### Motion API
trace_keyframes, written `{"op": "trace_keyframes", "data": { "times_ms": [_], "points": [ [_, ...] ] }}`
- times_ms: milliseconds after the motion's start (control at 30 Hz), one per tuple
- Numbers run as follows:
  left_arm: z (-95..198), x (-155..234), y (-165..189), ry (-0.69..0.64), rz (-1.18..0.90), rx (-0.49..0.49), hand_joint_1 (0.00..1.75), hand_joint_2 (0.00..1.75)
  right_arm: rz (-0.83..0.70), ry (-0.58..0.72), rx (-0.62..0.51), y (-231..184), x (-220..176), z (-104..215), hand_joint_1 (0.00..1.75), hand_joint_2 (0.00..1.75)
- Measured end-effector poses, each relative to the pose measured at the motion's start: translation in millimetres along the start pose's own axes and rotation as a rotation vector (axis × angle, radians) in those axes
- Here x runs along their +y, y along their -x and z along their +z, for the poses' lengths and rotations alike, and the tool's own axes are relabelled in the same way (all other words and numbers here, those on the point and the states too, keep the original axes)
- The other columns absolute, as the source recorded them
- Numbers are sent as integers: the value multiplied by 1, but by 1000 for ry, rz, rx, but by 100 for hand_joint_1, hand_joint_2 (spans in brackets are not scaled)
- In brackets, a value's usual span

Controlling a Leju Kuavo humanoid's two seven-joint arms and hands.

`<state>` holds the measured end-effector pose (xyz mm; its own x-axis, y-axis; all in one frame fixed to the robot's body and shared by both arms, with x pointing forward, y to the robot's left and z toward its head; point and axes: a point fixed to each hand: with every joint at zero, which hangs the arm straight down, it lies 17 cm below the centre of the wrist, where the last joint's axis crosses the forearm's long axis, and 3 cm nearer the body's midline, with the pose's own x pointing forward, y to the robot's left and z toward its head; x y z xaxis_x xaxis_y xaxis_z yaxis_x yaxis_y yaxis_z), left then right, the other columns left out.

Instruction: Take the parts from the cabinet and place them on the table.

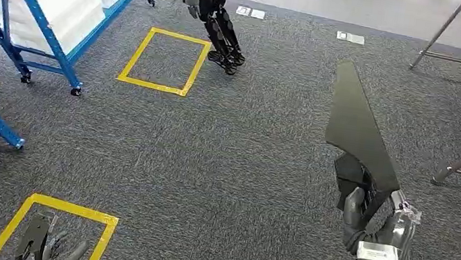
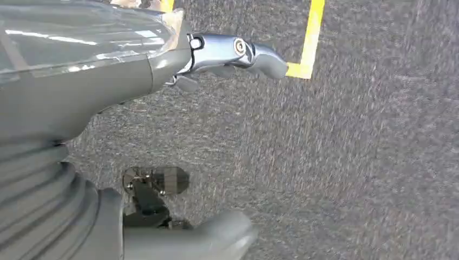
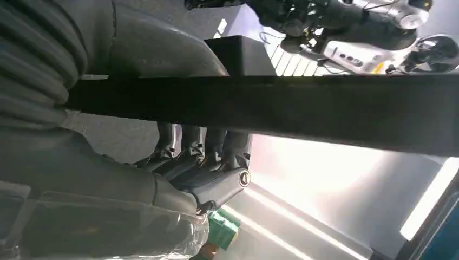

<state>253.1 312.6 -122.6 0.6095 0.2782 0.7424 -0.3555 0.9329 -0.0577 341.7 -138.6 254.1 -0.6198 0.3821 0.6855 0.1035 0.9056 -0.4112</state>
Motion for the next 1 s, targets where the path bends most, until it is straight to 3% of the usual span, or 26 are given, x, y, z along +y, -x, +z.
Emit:
{"op": "trace_keyframes", "data": {
  "times_ms": [1000],
  "points": [
    [-1, 11, 5, -29, 14, 8, 0, 175, -21, -25, 30, 6, 13, 7, 175, 175]
  ]
}}
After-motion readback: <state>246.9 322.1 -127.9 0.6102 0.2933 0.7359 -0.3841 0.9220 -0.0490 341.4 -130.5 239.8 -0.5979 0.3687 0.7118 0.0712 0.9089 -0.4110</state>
